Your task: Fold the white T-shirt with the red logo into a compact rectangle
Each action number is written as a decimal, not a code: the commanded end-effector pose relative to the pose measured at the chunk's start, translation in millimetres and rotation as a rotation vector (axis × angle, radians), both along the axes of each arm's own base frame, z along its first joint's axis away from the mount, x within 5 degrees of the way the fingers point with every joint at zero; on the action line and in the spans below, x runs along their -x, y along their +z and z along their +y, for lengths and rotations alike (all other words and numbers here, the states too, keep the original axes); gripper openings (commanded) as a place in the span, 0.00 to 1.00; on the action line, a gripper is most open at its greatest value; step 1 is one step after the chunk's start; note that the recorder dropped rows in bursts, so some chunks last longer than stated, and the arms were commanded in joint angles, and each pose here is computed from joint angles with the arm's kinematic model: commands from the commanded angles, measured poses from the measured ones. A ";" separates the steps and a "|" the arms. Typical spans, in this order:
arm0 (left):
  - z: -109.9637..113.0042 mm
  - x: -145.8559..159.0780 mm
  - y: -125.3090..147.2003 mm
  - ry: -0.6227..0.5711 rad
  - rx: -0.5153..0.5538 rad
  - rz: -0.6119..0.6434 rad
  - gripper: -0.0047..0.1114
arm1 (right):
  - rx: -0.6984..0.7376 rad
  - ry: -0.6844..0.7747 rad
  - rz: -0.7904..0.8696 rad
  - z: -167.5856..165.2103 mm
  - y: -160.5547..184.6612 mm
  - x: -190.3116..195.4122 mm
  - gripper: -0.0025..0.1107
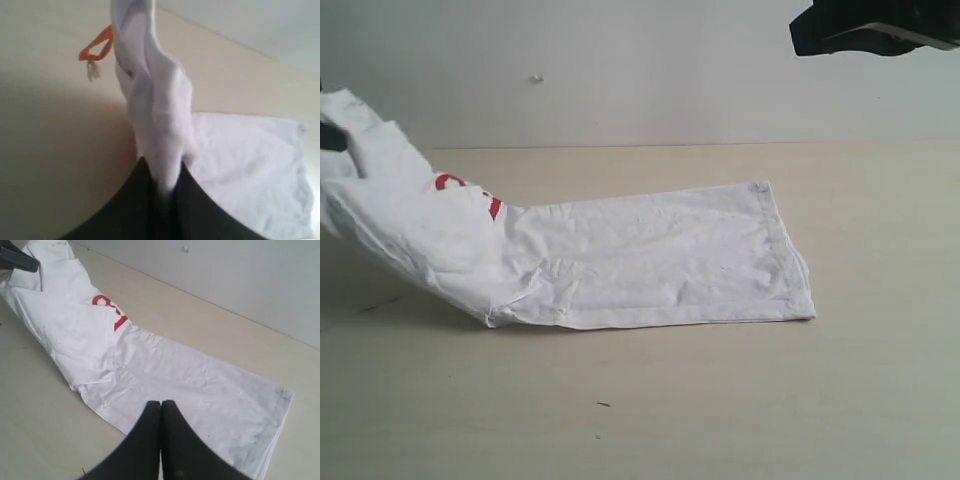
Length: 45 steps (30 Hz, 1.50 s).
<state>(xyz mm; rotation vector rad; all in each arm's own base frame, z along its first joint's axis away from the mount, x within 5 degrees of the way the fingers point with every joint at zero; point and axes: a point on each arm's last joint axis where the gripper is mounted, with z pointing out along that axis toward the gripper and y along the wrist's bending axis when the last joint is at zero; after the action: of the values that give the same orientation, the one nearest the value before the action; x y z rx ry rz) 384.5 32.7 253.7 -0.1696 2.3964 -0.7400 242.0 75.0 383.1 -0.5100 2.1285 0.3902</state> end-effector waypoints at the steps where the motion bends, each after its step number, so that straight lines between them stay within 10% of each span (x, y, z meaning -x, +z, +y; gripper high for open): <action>1: -44.1 -4.9 39.8 -0.069 0.115 -0.079 0.04 | -0.012 -0.030 0.048 -0.3 -7.5 -4.8 0.06; 16: -202.4 -8.9 63.5 -0.279 0.154 -0.199 0.04 | -0.018 -0.055 0.032 -3.8 0.8 5.3 0.17; 30: -378.6 7.8 0.1 -0.590 0.174 -0.163 0.04 | -0.035 -0.206 -0.138 -26.0 41.1 54.9 0.36; 35: -395.1 10.3 -30.3 -0.627 0.123 -0.164 0.17 | -0.034 -0.205 -0.137 -26.2 41.5 56.3 0.36; 39: -390.8 3.4 -35.6 -0.603 0.090 -0.180 0.70 | -0.031 -0.203 -0.127 -26.1 40.6 56.8 0.36; 45: -374.6 -4.0 -18.7 -0.599 0.053 -0.222 0.62 | -0.011 -0.223 -0.125 -28.5 39.8 56.4 0.36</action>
<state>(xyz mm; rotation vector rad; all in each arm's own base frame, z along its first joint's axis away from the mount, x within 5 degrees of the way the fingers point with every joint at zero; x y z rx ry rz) 383.5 -351.3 216.9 0.5968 2.2581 -1.0543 187.0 49.3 423.6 -0.2906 2.0322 0.2673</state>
